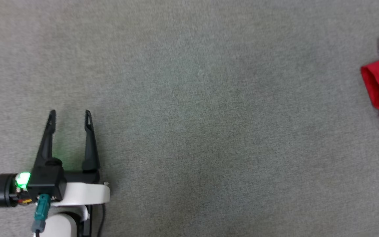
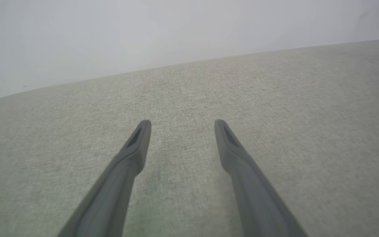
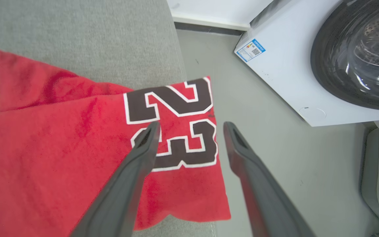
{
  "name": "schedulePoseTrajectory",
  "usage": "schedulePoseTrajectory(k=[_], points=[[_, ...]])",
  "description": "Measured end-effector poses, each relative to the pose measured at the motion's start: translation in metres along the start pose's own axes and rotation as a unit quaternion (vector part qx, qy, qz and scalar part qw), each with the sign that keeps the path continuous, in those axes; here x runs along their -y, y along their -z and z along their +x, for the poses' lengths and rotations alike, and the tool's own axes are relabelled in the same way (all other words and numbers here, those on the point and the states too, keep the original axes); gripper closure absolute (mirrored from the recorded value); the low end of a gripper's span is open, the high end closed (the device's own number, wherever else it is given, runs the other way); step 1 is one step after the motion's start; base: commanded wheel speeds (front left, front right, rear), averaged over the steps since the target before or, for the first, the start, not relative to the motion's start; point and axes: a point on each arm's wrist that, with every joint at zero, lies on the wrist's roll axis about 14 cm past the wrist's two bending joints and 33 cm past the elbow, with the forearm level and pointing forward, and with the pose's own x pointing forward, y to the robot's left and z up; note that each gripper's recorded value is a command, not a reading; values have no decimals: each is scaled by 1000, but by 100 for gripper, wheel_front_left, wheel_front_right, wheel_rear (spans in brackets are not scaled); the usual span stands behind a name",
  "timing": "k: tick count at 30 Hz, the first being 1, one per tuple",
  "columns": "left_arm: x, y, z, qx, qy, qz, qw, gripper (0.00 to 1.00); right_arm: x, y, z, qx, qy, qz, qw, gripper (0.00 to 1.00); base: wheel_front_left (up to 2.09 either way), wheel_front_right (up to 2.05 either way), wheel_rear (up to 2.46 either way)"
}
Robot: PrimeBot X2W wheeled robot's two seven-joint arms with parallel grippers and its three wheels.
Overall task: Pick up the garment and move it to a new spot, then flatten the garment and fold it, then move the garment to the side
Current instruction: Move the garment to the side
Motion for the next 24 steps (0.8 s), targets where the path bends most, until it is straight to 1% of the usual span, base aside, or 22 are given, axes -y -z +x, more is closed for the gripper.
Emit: schedulePoseTrajectory(k=[3, 4, 6, 8, 11, 12, 14, 15, 17, 20, 24], points=[[0, -12, -11, 5, -6, -4, 1000, 0, 12, -46, -19, 105, 13, 6, 994, 0, 0, 0, 0], [0, -16, -14, 8, -9, -5, 1000, 0, 12, -59, -27, 136, 14, 2, 991, 0, 0, 0, 0], [0, -26, -22, 15, -16, -10, 1000, 0, 9, -86, -44, 205, 13, 5, 979, 0, 0, 0, 0], [-3, -33, -31, 19, -23, -10, 1000, 0, 2, -111, -63, 274, 7, 10, 962, 0, 0, 0, 0], [-7, -44, -45, 26, -35, -11, 999, 0, -13, -142, -96, 377, -5, 26, 926, 0, 0, 0, 0], [-8, -48, -49, 28, -39, -11, 999, 0, -20, -148, -108, 411, -9, 30, 911, 0, 0, 0, 0], [-11, -55, -59, 33, -47, -11, 998, 0, -37, -154, -128, 460, -23, 45, 887, 0, 0, 0, 0], [-14, -58, -64, 37, -52, -10, 998, 0, -46, -154, -138, 478, -30, 54, 876, 0, 0, 0, 0], [-19, -64, -74, 41, -62, -9, 997, 0, -67, -153, -155, 503, -48, 63, 861, 0, 0, 0, 0], [-25, -72, -88, 49, -74, -8, 996, 0, -100, -147, -182, 529, -79, 80, 841, 0, 0, 0, 0], [-32, -80, -106, 58, -88, -6, 994, 0, -136, -138, -214, 549, -118, 117, 819, 0, 0, 0, 0]])
